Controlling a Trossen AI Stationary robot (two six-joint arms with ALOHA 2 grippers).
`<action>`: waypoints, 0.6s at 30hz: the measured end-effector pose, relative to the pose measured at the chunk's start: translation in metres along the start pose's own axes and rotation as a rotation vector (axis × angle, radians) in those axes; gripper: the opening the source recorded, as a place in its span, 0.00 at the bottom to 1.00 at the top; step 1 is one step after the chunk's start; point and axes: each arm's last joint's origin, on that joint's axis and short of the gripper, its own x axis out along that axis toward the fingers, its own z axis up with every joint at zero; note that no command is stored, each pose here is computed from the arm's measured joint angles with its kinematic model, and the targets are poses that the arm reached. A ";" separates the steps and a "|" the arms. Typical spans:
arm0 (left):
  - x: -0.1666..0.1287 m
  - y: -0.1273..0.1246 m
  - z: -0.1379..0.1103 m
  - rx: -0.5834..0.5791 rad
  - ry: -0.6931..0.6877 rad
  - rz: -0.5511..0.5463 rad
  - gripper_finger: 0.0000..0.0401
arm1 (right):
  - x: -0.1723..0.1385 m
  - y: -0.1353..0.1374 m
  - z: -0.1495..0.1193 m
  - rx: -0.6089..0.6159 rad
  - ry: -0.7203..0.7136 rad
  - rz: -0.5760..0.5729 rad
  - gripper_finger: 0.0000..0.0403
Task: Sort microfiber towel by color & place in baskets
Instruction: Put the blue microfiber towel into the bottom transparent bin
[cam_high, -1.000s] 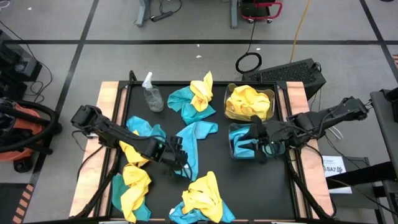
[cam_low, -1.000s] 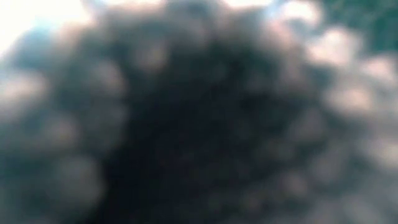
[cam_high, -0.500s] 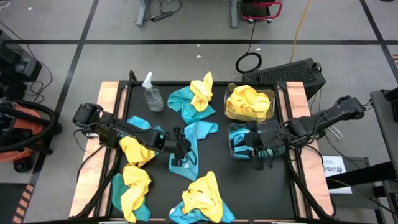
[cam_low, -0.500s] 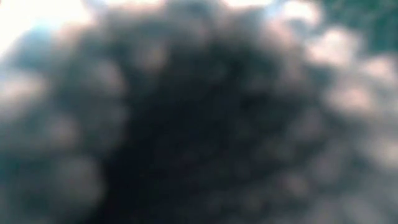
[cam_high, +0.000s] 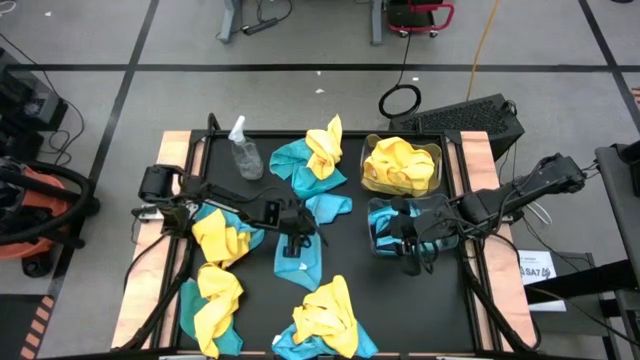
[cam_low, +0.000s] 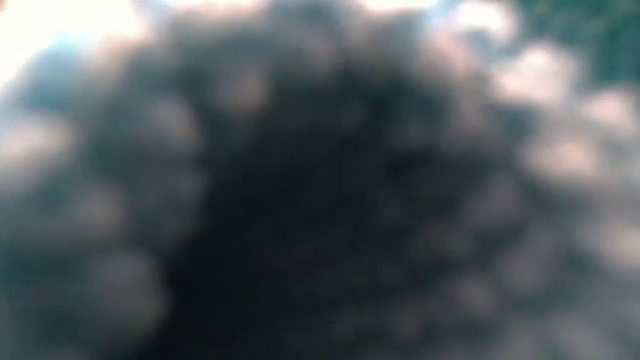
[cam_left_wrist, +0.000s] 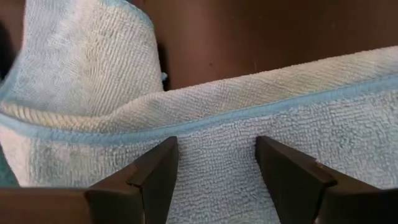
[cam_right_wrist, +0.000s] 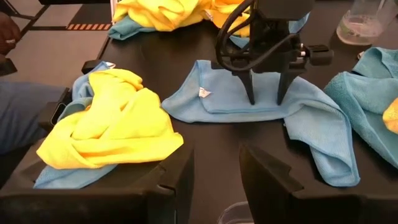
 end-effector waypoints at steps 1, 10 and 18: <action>0.002 -0.001 -0.001 0.001 0.007 -0.005 0.54 | 0.000 0.000 0.000 0.000 -0.001 0.000 0.29; 0.003 -0.003 -0.001 0.025 -0.001 -0.085 0.04 | 0.000 0.001 0.002 -0.002 -0.026 0.005 0.29; -0.011 -0.010 0.017 0.066 -0.013 -0.060 0.02 | 0.001 0.001 0.004 0.005 -0.041 0.007 0.29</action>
